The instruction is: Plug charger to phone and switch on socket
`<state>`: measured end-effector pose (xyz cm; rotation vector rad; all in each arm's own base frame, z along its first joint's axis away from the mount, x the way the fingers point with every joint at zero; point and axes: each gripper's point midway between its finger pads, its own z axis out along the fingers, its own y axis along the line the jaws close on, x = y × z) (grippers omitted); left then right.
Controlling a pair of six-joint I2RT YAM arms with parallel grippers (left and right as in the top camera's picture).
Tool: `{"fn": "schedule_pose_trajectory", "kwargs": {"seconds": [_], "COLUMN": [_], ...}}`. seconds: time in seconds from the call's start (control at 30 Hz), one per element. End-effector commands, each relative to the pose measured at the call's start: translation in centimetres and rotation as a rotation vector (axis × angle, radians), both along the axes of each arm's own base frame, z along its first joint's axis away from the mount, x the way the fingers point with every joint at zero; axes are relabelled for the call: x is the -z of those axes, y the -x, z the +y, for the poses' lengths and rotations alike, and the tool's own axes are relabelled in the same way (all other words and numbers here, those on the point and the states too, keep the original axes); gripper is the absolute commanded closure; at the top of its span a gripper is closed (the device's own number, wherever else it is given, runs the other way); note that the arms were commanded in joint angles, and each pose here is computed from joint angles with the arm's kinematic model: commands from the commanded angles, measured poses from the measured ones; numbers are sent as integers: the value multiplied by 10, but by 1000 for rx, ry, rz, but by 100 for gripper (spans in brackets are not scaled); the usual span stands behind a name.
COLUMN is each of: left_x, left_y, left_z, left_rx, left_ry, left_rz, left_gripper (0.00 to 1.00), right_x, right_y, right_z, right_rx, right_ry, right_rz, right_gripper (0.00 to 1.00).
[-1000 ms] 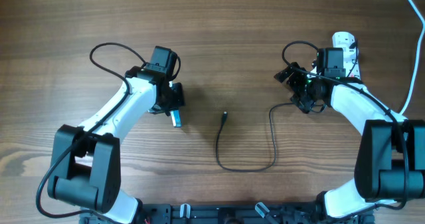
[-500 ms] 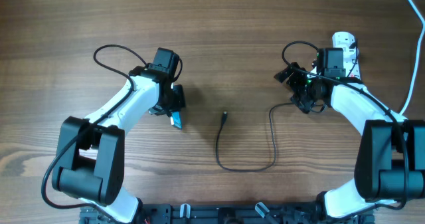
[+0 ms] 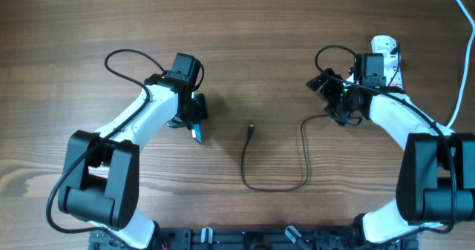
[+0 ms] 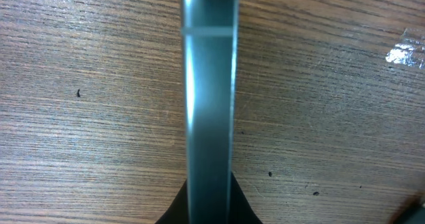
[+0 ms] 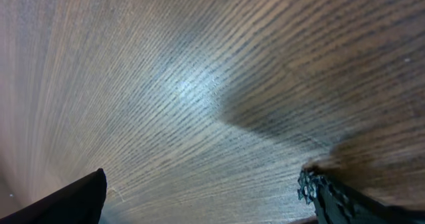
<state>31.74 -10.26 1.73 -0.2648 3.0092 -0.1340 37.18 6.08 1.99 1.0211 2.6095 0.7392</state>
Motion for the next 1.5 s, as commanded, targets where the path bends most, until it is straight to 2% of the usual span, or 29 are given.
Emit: {"fn": "schedule_pose_trajectory", "kwargs": {"seconds": [0.0,0.13,0.2,0.33,0.43,0.5,0.6,0.7,0.8,0.83,0.87,1.0,1.07,1.1,1.2,1.27,1.33,1.47], "left_x": [3,-12,-29,-83,-118,-130,-132,-131,-130,-130,-130,-129,-128,-126,-113,-110,-110,-109], "left_y": [3,3,2,-3,-8,-11,-19,-23,-26,-27,-27,-27,-28,-28,-26,-26,-27,-27], "left_z": [-5,-18,-32,-53,-49,-41,-22,-10,-1,1,2,3,3,5,15,22,29,43], "left_rx": [5,31,53,51,34,10,-41,-74,-83,-73,-60,-50,-20,-24,-66,-89,-111,-157], "left_ry": [23,143,286,657,885,965,975,972,959,953,949,938,926,911,830,816,815,813], "left_rz": [12,3,-10,-46,-72,-81,-109,-126,-148,-160,-171,-180,-200,-199,-174,-170,-175,-182], "left_gripper": [96,96,96,96,96,96,96,96,96,96,96,96,96,96,96,96,96,96], "right_x": [21,2,-11,-42,-53,-52,-45,-41,-40,-39,-38,-32,-30,-30,-29,-29,-29,-25], "right_y": [15,5,-2,-5,9,23,46,62,77,81,86,106,116,121,133,136,136,131], "right_z": [0,11,8,9,13,20,37,66,102,113,124,159,169,175,186,190,193,198], "right_rx": [-78,-159,-185,-309,-427,-480,-546,-642,-714,-717,-713,-708,-701,-702,-679,-657,-646,-632], "right_ry": [41,-31,-4,47,72,69,79,107,117,130,148,272,322,342,385,402,400,388], "right_rz": [36,-26,-53,-83,-54,-9,64,92,99,106,113,116,116,112,106,101,94,81], "right_gripper": [0,0,0,0,0,2,17,50,73,89,95,95,88,80,65,60,50,44]}}
